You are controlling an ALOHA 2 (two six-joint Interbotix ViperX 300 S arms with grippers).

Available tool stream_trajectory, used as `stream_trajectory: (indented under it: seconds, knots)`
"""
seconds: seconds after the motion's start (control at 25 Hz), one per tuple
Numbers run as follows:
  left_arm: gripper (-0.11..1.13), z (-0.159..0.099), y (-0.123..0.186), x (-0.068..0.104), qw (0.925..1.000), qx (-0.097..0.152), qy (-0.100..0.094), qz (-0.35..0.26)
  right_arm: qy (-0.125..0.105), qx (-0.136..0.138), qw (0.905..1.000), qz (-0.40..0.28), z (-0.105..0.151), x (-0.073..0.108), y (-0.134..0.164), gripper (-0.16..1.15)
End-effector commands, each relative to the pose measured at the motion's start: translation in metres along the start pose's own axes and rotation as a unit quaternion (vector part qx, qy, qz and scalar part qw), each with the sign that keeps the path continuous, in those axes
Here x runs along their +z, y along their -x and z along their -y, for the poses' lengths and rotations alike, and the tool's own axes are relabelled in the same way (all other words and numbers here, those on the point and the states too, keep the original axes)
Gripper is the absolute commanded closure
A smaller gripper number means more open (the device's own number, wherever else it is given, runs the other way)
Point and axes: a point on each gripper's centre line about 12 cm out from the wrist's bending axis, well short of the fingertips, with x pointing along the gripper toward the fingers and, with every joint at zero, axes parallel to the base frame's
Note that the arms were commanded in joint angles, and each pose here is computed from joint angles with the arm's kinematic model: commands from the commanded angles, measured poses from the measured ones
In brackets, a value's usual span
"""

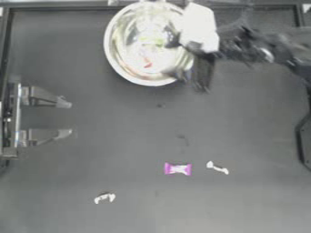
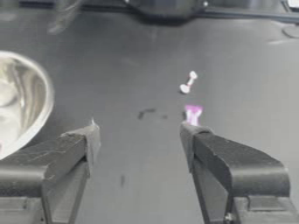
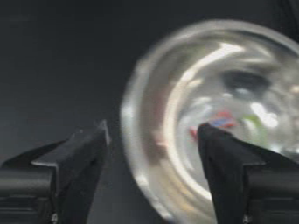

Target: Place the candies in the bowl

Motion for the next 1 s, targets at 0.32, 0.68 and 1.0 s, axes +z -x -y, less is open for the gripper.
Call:
stream_trajectory:
  seconds: [0.32,0.68,1.0]
  knots:
    - [0.11,0.001,0.001,0.005,1.0,-0.004,0.0,-0.001,-0.016,0.041,0.9948,0.092,-0.044,-0.017,0.083,0.06]
    - [0.11,0.001,0.001,0.005,1.0,-0.004,-0.004,-0.001,-0.023,0.049,0.9797,0.193,-0.058,-0.058,0.143,0.06]
    - [0.1,0.003,0.0,0.011,0.9998,-0.012,-0.005,-0.015,-0.04,0.051,0.9734,0.219,-0.06,-0.079,0.155,0.06]
